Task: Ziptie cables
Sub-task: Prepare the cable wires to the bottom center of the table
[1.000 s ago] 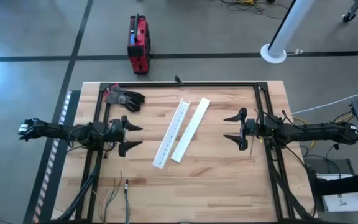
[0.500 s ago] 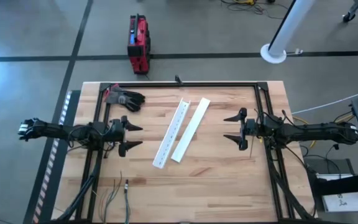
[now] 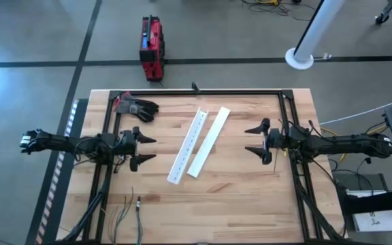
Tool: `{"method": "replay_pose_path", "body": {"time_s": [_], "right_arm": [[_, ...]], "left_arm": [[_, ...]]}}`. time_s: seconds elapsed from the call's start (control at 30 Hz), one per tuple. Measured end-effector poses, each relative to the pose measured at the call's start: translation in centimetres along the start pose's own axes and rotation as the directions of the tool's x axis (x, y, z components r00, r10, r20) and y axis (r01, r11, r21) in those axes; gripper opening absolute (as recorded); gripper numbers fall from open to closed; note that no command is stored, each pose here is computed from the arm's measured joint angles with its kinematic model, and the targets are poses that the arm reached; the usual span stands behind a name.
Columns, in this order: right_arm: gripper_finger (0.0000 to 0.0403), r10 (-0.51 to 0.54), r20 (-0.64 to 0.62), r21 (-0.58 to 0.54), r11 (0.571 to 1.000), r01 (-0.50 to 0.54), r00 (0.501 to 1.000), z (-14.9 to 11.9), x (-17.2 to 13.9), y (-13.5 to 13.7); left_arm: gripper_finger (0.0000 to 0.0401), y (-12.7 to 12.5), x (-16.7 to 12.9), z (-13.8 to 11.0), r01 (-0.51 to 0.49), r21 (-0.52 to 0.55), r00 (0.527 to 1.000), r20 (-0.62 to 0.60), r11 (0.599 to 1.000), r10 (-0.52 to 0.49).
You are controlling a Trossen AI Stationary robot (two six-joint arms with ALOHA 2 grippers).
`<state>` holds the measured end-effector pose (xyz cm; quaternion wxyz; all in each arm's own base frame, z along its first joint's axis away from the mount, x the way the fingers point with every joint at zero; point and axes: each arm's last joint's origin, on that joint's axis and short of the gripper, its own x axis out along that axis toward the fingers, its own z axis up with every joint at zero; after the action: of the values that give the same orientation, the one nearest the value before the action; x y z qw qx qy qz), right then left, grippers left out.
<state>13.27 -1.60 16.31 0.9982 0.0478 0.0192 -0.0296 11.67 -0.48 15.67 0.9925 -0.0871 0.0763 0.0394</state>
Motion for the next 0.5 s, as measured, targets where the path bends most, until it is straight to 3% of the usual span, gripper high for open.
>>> {"method": "replay_pose_path", "body": {"time_s": [0.1,0.17,0.3,0.5], "right_arm": [[0.0334,0.004,0.000,0.256,0.967,-0.004,1.000,0.0,0.0,0.0],[0.0334,0.012,0.016,0.355,0.935,-0.016,1.000,0.2,0.0,0.1],[0.0334,0.149,-0.003,0.398,0.907,-0.136,0.989,0.0,0.1,0.8],[0.0334,0.351,0.088,0.347,0.866,-0.359,0.932,0.9,-0.2,3.2]], "left_arm": [[0.0313,0.0,0.0,0.0,0.000,0.000,1.000,0.000,1.000,0.000],[0.0312,0.0,0.0,0.0,0.000,0.000,1.000,0.000,1.000,0.000],[0.0313,0.0,0.0,0.0,0.000,0.000,1.000,0.000,1.000,0.000],[0.0312,0.0,0.0,0.0,-0.018,0.048,1.000,0.008,0.999,0.018]]}}
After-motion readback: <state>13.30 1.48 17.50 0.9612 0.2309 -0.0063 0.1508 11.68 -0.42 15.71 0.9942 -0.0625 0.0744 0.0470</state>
